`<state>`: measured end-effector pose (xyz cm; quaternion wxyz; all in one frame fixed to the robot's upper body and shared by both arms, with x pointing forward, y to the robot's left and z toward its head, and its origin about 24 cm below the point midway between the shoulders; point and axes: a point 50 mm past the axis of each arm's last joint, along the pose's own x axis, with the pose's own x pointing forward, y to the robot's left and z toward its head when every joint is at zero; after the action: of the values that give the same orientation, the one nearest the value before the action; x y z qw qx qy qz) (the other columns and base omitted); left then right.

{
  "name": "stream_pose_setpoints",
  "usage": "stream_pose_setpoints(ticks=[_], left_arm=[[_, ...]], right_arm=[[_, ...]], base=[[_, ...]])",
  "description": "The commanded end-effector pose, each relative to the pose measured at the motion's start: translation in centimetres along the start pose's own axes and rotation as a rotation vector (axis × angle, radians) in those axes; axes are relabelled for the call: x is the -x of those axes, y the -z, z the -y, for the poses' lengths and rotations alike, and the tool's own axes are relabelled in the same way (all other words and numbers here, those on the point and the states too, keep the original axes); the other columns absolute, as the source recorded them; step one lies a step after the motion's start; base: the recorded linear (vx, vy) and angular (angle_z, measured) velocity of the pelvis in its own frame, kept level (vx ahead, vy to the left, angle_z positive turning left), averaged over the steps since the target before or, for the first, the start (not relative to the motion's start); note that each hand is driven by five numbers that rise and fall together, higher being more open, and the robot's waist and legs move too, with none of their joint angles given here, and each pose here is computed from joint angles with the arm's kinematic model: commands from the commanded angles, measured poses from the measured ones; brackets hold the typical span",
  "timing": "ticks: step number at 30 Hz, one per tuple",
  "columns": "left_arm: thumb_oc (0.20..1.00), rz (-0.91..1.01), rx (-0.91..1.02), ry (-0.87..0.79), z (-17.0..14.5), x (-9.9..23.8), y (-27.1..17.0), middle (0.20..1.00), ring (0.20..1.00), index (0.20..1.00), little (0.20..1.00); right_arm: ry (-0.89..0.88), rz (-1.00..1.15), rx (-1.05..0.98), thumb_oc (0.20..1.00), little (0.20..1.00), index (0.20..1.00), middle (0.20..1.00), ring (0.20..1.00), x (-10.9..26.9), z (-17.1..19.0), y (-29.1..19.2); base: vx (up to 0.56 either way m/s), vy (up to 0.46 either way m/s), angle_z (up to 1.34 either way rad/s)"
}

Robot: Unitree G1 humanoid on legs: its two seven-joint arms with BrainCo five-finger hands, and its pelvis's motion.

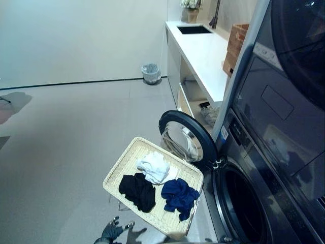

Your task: Put the clothes into the washing machine.

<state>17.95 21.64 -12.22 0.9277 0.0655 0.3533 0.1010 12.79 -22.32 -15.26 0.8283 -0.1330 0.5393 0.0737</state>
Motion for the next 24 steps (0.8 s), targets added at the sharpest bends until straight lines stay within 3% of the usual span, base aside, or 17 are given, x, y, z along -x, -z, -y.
stream_pose_setpoints(ticks=[1, 6, 13, 24], left_arm=[[1.0, 0.274, -0.066, -0.127, 0.3, -1.6, -7.3, 1.0, 1.0, 1.0, 1.0], [1.0, 0.486, -0.145, -0.234, 0.4, -1.9, -13.5, 1.0, 1.0, 1.0, 1.0], [1.0, 0.734, -0.281, -0.424, -3.1, -1.3, -24.5, 1.0, 1.0, 1.0, 1.0], [1.0, 0.837, -0.346, -0.634, -5.7, 1.4, -34.4, 1.0, 1.0, 1.0, 1.0]], right_arm=[[0.024, 0.159, 0.025, 1.0, 1.0, 1.0, 1.0, 1.0, -0.2, 1.3, -5.0], [0.05, 0.263, 0.057, 1.0, 1.0, 1.0, 1.0, 1.0, 0.1, 2.3, -8.4], [0.1, 0.37, 0.091, 1.0, 1.0, 1.0, 1.0, 1.0, 0.8, 3.7, -12.2], [0.104, 0.47, 0.09, 1.0, 1.0, 1.0, 1.0, 1.0, 1.5, 3.6, -15.4]], base=[[-0.12, 0.061, -0.17], [-0.09, 0.092, -0.23], [-0.07, 0.06, -0.26], [0.0, 0.013, -0.14]])
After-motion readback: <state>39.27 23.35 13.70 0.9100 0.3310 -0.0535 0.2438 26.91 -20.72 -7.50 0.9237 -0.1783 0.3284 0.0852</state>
